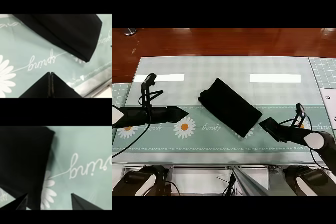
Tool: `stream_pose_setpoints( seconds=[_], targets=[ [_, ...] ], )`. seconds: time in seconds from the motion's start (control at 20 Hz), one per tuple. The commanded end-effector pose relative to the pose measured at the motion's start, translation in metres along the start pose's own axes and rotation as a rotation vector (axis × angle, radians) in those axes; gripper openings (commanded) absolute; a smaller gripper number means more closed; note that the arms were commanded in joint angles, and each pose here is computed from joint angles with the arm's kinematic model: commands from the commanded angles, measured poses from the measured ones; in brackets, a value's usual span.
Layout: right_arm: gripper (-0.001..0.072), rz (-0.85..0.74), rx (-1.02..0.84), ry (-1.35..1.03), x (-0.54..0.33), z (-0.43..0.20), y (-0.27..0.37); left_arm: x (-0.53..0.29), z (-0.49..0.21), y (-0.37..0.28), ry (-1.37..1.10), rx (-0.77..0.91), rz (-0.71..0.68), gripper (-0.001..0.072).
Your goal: Fold the shirts.
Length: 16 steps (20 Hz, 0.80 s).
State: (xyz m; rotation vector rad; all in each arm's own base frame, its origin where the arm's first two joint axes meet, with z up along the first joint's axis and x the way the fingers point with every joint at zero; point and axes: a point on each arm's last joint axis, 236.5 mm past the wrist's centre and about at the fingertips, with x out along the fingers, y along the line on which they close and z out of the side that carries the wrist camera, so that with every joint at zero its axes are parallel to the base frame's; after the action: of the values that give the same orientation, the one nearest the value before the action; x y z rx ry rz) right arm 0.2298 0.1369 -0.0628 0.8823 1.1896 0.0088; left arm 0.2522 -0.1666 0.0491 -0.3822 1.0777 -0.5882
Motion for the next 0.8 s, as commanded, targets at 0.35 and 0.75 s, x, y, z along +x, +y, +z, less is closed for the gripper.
stream_pose_setpoints(
  seconds=[0.35,0.75],
  targets=[
    [0.0598,0.051,-0.019,0.222,0.08,0.005,0.041,0.009,-0.005,0.001,-0.005,-0.019,-0.002,0.0022],
    [0.0037,0.257,-0.467,0.274,0.035,0.045,0.18,0.01,-0.001,0.002,-0.022,-0.018,0.003,0.0022]
  ],
)
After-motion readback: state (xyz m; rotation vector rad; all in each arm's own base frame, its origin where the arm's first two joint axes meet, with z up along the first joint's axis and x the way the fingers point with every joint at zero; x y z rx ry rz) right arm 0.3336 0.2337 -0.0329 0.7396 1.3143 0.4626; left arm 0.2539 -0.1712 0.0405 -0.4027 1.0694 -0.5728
